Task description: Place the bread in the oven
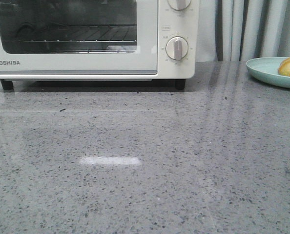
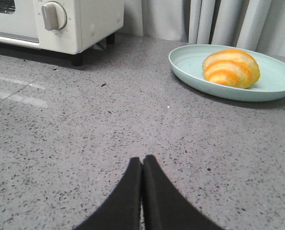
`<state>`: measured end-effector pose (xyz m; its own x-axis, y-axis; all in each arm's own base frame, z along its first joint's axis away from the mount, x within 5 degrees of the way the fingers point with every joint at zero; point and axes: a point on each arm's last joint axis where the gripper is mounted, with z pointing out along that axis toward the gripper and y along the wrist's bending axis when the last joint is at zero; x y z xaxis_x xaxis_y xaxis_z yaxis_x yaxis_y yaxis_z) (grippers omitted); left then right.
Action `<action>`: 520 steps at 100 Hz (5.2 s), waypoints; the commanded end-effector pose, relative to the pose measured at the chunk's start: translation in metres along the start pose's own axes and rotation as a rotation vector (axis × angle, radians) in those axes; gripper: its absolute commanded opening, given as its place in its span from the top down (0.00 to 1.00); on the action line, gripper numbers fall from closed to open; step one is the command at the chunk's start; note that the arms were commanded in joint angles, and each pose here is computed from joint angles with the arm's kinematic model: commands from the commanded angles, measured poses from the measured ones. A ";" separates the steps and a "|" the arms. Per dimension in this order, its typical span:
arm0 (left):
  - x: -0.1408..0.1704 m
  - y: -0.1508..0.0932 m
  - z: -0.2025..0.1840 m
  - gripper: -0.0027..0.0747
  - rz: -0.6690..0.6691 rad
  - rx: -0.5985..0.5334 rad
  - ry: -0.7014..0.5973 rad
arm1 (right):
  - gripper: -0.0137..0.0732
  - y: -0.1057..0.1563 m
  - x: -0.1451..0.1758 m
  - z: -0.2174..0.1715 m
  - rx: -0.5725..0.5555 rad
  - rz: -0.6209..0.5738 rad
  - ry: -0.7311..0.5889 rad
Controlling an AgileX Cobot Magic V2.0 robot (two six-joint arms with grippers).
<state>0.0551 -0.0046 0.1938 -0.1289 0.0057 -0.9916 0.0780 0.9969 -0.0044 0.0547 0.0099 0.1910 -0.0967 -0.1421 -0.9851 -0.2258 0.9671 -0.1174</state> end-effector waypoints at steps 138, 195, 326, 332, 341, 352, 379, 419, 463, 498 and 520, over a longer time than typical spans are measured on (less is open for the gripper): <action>-0.018 0.003 -0.004 0.99 -0.466 0.028 -0.282 | 0.91 0.002 -0.028 -0.006 -0.058 0.245 -0.350; -0.081 -0.005 -0.009 0.99 -0.442 0.103 -0.198 | 0.91 -0.007 -0.087 -0.012 -0.031 0.184 -0.166; -0.209 -0.104 0.200 0.99 0.014 0.327 -0.013 | 0.91 -0.010 -0.125 0.032 -0.024 0.063 -0.074; -0.207 -0.104 0.202 0.99 0.015 0.327 -0.007 | 0.91 -0.010 -0.125 0.032 -0.024 0.063 -0.074; -0.206 -0.103 0.203 0.99 0.015 0.325 -0.002 | 0.91 -0.010 -0.125 0.032 -0.024 0.063 -0.074; -0.204 -0.104 0.203 0.99 0.019 0.337 0.022 | 0.91 -0.010 -0.125 0.032 -0.024 0.063 -0.074; -0.184 -0.111 0.193 0.99 0.134 0.455 0.243 | 0.91 -0.009 -0.131 0.031 -0.031 0.063 -0.132; -0.169 -0.104 0.162 0.99 0.236 0.517 0.381 | 0.91 -0.013 -0.165 0.021 -0.026 0.066 -0.252; -0.114 -0.099 0.154 0.99 0.239 0.533 0.574 | 0.91 -0.017 -0.189 0.011 -0.017 0.068 -0.316; -0.097 -0.097 0.150 0.99 0.243 0.534 0.631 | 0.91 -0.017 -0.182 0.015 -0.006 0.069 -0.226; -0.103 -0.096 0.138 0.99 0.220 0.559 0.642 | 0.91 -0.017 -0.177 0.019 -0.003 0.073 -0.171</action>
<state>0.1956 -0.1122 0.2521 -0.6321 0.4847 -0.6046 0.6424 0.7641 -0.0591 0.0931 0.0214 0.3496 -0.0281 -0.0431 -0.9987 -0.2231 0.9741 -0.0358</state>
